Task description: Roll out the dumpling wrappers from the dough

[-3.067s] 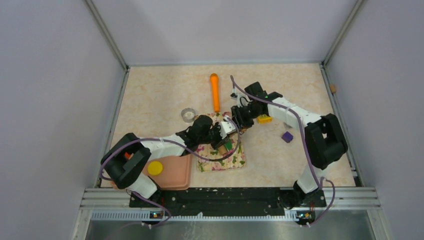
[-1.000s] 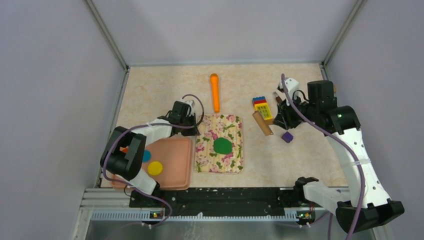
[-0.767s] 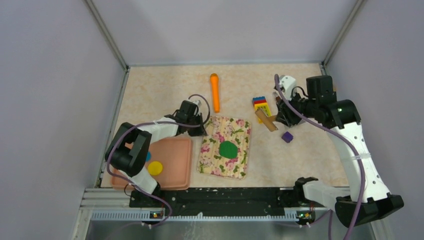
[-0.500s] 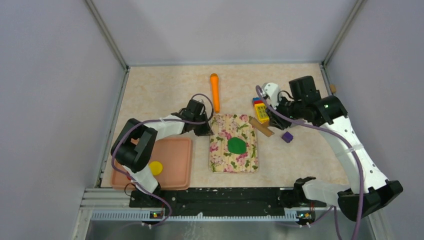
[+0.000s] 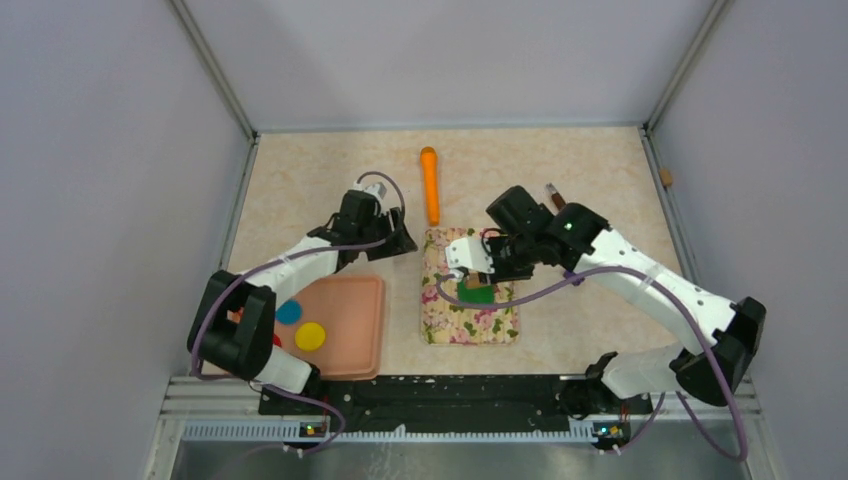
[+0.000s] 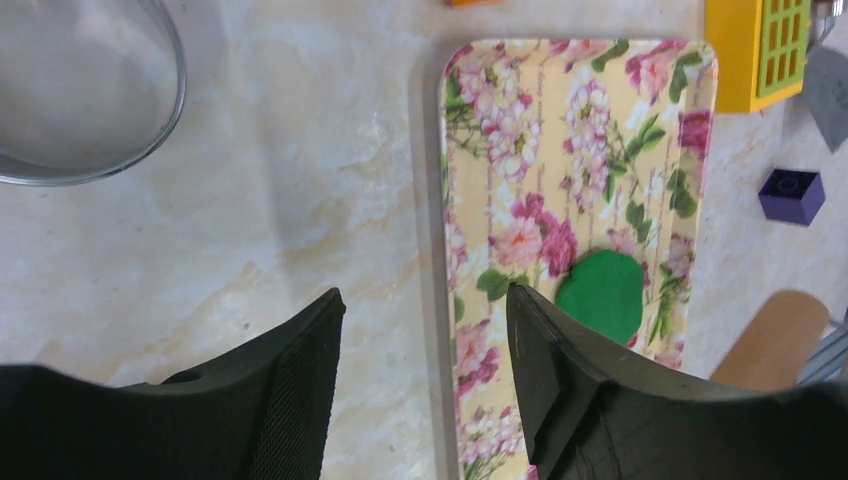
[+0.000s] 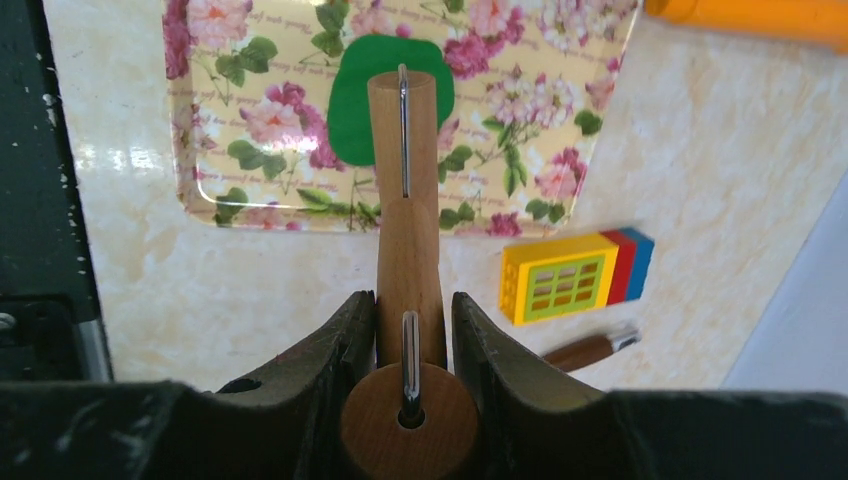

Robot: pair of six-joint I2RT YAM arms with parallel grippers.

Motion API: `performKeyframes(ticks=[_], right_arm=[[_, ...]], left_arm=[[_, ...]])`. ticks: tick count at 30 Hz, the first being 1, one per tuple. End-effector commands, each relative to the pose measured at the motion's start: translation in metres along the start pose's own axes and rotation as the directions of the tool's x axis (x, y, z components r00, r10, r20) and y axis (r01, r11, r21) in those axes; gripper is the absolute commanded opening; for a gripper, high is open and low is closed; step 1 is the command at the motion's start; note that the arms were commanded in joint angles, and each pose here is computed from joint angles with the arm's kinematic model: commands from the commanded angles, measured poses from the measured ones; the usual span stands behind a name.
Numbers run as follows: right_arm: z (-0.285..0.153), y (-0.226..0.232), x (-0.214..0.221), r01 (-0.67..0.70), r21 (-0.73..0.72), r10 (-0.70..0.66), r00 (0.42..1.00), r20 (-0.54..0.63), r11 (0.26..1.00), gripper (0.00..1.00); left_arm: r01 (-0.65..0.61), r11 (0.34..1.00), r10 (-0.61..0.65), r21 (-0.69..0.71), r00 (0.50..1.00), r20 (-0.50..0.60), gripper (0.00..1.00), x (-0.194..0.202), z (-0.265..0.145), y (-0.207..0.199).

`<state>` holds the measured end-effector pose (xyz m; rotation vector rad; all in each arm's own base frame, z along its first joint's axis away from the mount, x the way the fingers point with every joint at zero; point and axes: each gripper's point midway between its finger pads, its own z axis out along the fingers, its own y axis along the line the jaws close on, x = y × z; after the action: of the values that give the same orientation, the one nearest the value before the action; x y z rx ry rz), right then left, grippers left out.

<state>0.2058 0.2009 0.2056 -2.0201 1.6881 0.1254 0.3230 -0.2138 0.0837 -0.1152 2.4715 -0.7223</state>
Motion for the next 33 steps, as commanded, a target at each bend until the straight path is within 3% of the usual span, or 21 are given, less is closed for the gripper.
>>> performKeyframes(ticks=[1,5,10,22,27,31,33], right_arm=[[0.019,-0.018,-0.023,0.197,0.055,-0.197,0.980,-0.002,0.979,0.00],[0.034,-0.016,-0.029,0.216,0.046,-0.216,0.976,-0.002,0.975,0.00],[0.053,-0.011,-0.024,0.218,0.040,-0.217,0.976,-0.018,0.975,0.00],[0.080,-0.007,-0.014,0.222,0.024,-0.220,0.974,-0.042,0.975,0.00],[0.096,0.010,-0.005,0.212,-0.042,-0.213,0.976,-0.039,0.976,0.00],[0.112,0.037,0.015,0.198,-0.117,-0.206,0.977,-0.057,0.973,0.00],[0.120,0.049,0.028,0.205,-0.151,-0.218,0.973,-0.076,0.967,0.00]], left_arm=[[-0.096,0.993,0.096,0.071,0.995,0.004,0.61,0.013,-0.014,0.006],[-0.065,0.984,0.073,0.167,0.996,-0.041,0.52,0.039,-0.015,0.000],[-0.048,0.984,0.054,0.170,0.998,-0.033,0.57,0.038,-0.004,0.002],[0.002,0.982,0.021,0.189,0.993,-0.119,0.36,0.042,0.034,-0.007],[0.003,0.987,0.023,0.163,0.988,-0.156,0.22,0.050,0.045,-0.007],[0.018,0.994,-0.001,0.111,0.988,-0.155,0.00,0.051,0.049,0.003],[0.019,0.994,-0.003,0.106,0.988,-0.154,0.00,0.052,0.049,0.003]])
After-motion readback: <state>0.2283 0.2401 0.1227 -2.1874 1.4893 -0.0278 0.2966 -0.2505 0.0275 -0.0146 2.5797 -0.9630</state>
